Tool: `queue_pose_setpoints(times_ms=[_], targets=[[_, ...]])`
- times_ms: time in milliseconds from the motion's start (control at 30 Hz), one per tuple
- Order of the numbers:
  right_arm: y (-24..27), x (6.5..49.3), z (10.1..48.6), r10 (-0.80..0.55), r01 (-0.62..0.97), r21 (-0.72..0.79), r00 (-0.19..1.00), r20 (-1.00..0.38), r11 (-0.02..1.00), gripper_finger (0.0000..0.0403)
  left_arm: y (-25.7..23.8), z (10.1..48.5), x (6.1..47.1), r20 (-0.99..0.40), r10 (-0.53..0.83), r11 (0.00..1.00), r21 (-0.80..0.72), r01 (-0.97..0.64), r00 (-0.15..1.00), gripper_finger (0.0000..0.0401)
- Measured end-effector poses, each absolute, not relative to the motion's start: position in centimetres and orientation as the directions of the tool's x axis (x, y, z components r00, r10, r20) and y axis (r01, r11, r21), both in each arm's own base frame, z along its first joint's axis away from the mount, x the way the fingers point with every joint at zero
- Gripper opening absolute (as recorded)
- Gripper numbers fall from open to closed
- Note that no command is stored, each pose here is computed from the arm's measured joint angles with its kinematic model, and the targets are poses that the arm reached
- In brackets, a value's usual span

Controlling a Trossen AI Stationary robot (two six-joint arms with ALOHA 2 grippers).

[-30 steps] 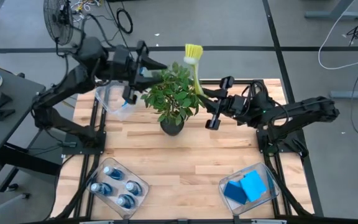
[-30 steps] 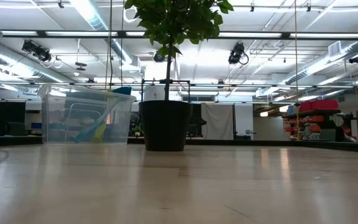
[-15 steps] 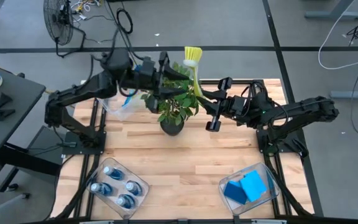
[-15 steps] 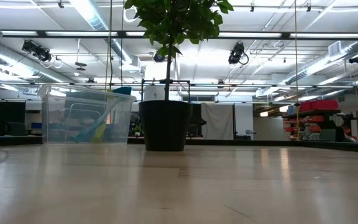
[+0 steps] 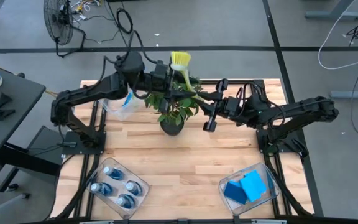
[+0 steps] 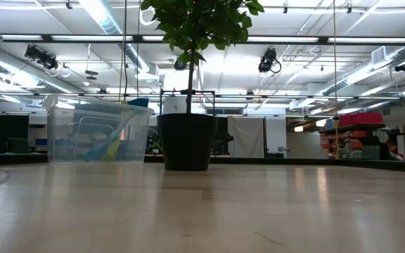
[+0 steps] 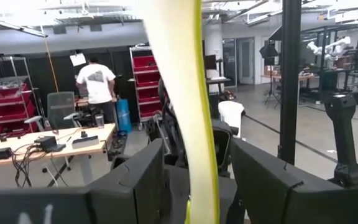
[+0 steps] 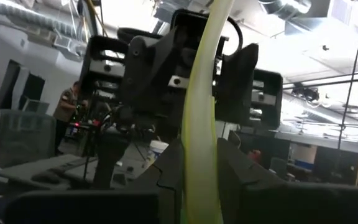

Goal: Pick & Place Kitchen Sink Supplies
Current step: Put the green kitchen brush into the top transparent bin

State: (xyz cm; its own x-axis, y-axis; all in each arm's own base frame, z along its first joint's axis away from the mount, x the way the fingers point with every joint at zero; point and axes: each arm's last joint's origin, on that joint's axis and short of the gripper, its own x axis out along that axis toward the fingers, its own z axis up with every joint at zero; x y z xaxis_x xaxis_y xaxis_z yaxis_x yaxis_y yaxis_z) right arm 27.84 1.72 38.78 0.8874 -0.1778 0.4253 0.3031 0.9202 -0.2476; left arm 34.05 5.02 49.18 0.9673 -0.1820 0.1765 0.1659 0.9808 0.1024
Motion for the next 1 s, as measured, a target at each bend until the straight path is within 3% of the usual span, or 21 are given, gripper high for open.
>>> queue_pose_setpoints(times_ms=[233,667,1000], targets=[[1.73,27.84,38.75,-0.174,0.299,-0.251,0.890,0.422,0.921,0.0057,5.03,49.06,34.16,0.171,-0.182,0.981,0.101,0.167,0.968,0.0174],[1.75,27.93,38.56,-0.169,0.291,-0.264,0.899,0.403,0.920,0.0077,4.91,49.04,34.15,0.167,-0.215,0.975,0.102,0.200,0.962,0.0046],[1.72,27.88,38.65,-0.182,0.290,-0.217,0.893,0.411,0.932,0.0122,5.13,49.12,33.98,0.167,-0.217,0.971,0.135,0.195,0.962,0.0045]])
